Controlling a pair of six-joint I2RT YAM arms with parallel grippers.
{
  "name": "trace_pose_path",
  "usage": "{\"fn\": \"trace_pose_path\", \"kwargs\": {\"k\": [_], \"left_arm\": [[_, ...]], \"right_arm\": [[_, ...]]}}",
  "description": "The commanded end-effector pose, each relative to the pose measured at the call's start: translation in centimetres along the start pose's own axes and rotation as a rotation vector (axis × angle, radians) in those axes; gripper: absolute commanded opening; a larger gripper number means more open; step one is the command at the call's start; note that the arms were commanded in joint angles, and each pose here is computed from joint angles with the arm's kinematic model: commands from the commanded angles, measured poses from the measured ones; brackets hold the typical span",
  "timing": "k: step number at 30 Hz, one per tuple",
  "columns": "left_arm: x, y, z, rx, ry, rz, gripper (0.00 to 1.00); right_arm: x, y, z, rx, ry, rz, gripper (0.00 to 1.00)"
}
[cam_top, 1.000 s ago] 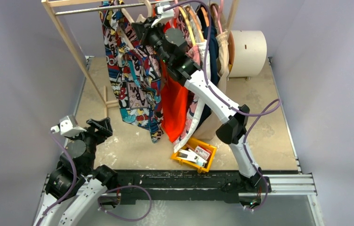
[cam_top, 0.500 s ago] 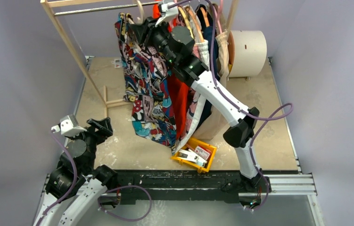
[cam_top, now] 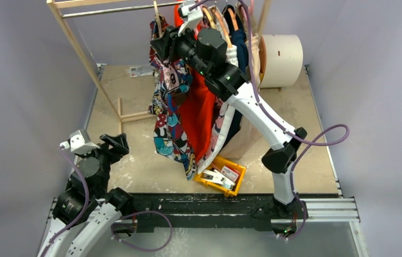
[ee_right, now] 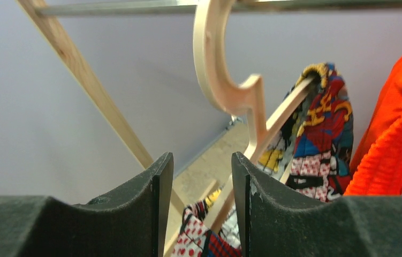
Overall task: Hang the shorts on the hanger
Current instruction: Place the hanger on the clothesline, then reset both arms
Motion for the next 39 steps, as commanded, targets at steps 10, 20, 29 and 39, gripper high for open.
{"fn": "trace_pose_path", "kwargs": {"k": [10, 20, 29, 39], "left_arm": [[-0.5, 0.2, -0.8, 0.010, -0.013, -0.009, 0.73], [-0.6, 0.1, -0.8, 0.010, -0.013, -0.006, 0.73], [-0.8, 0.2, -0.3, 0.012, 0.041, -0.014, 0.77], [-1.9, -0.5, -0.4, -0.027, 0.120, 0.024, 0.80]], "right_arm": [[1.3, -0.2, -0.5, 0.059, -0.042, 0.089, 0.40], [1.5, -0.1, -0.6, 0.055, -0.051, 0.099, 0.45], [7.4, 7.1, 1.5, 0.008, 0.051, 0.002, 0.72], [18.6, 9.4, -1.5, 0.056, -0.146, 0.020, 0.73]]}}
Point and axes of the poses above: each gripper's point midway between its finger pads, its own x axis back along the fingers, its own z axis along the line the jaws close on, y = z × x, the point moved 5 cm from there along x, back along the fingers, and after that the axes turned 5 degrees about x, right-handed, at the moved point
